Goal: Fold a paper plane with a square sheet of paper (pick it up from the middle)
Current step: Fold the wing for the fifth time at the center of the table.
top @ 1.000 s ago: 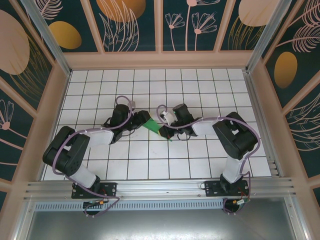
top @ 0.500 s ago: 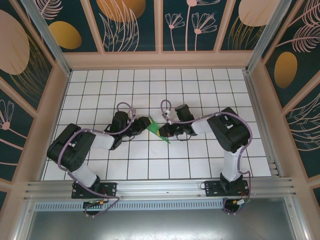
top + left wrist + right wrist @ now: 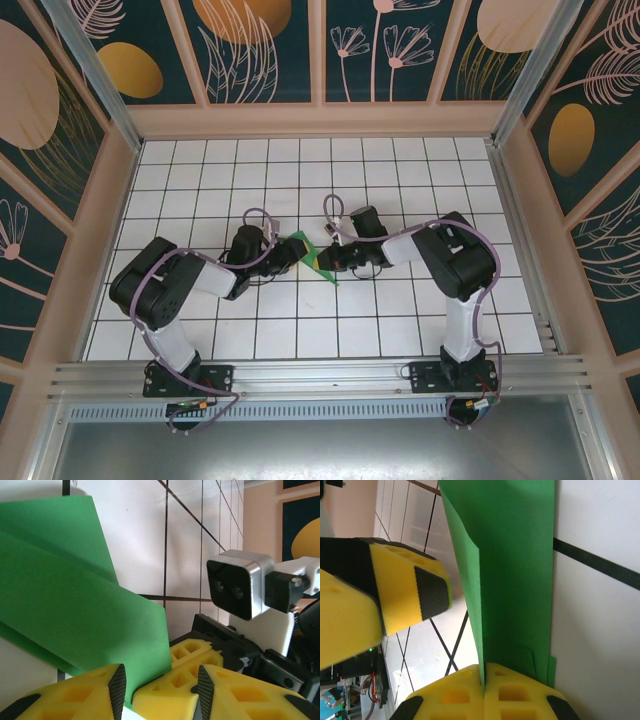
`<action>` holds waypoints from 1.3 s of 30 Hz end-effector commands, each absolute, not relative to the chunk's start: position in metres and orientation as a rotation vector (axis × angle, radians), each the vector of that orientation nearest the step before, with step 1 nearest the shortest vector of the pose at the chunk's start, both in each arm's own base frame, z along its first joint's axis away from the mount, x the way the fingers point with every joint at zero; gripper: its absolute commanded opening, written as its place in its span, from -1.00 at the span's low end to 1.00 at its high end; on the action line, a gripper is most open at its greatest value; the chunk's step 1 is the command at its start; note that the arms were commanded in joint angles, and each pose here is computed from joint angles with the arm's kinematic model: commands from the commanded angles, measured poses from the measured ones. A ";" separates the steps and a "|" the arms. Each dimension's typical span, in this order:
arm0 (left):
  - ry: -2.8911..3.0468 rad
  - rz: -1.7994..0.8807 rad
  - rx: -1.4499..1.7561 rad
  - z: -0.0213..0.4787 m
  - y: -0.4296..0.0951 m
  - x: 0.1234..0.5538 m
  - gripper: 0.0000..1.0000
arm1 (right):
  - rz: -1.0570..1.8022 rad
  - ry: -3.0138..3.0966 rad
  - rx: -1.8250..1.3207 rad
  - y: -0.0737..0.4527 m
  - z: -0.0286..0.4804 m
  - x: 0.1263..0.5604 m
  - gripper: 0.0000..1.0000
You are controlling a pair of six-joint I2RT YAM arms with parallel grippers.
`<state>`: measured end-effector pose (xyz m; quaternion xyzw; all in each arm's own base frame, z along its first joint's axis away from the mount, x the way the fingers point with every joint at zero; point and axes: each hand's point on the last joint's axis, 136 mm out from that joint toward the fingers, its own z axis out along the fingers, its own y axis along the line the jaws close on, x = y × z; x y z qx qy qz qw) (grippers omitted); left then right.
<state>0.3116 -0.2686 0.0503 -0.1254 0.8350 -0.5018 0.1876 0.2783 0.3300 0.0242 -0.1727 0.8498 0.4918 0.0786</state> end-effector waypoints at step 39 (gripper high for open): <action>2.563 -1.219 -0.509 -0.004 -0.261 0.311 -0.11 | 1.356 2.642 -0.578 0.316 0.028 0.277 -0.65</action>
